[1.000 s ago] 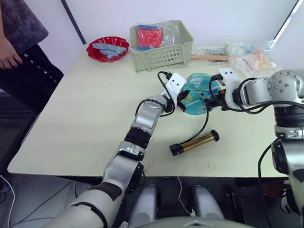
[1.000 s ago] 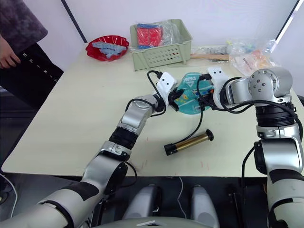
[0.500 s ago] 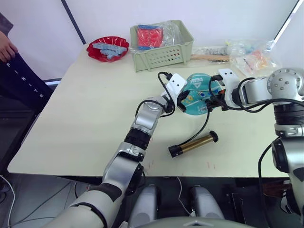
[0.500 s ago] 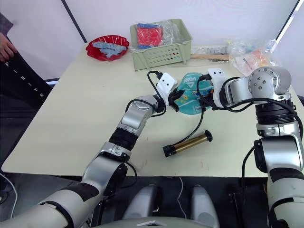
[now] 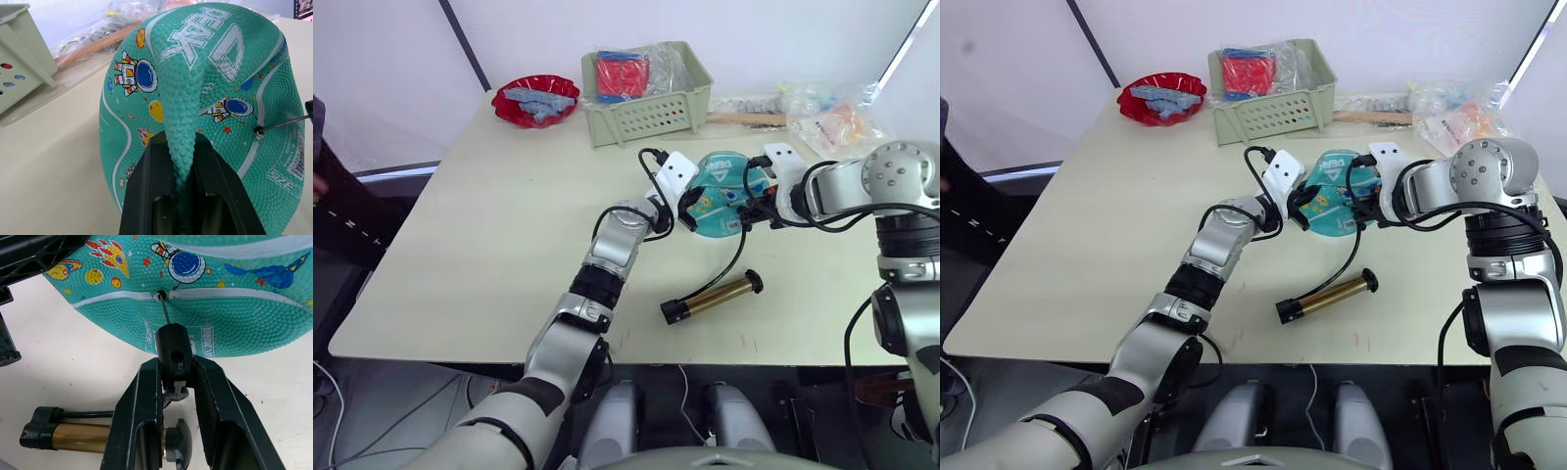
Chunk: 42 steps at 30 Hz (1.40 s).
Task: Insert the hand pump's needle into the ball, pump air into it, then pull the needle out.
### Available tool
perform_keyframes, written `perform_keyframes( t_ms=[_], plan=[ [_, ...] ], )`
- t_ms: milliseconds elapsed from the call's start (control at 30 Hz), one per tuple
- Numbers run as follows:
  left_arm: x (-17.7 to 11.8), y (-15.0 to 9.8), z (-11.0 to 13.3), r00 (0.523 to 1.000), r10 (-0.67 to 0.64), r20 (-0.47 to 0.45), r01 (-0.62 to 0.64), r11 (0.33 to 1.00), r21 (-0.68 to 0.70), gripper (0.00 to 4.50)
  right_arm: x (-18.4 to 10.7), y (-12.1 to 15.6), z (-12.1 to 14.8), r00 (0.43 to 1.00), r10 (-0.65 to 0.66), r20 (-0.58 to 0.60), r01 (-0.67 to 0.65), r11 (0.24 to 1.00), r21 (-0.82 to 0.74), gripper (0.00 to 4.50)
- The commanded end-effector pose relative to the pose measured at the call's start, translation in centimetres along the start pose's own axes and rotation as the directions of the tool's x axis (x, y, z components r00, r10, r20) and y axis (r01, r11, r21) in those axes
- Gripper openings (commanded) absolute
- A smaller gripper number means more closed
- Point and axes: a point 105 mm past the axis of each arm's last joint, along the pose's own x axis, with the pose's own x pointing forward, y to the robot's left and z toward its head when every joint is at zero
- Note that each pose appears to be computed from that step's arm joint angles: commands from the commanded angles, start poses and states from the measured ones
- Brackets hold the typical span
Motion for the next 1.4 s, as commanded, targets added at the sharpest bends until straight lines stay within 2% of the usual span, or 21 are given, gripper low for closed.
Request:
perform_keyframes(
  t_ms=[33,533,933,1400],
  plan=[
    [0.4,-1.5,0.7,0.998,-0.056,0.022,0.056,0.998,0.009,0.01,-0.3,-0.2,0.1,1.0,-0.008,0.006,0.008,1.0,-0.001,0.38],
    [0.5,-2.3,0.7,0.997,-0.081,0.014,0.081,0.997,0.008,0.01,1.2,0.4,-0.9,0.997,-0.02,-0.073,0.018,0.999,-0.032,0.38],
    [0.5,-2.8,0.3,0.995,-0.1,0.0,0.1,0.995,0.028,0.01,0.7,0.9,1.3,0.998,-0.029,-0.051,0.028,1.0,-0.008,0.38],
    [0.5,-3.1,-0.3,0.994,-0.111,-0.018,0.112,0.992,0.051,0.01,-1.1,2.3,4.2,1.0,0.015,-0.004,-0.015,1.0,-0.022,0.38]
  ],
)
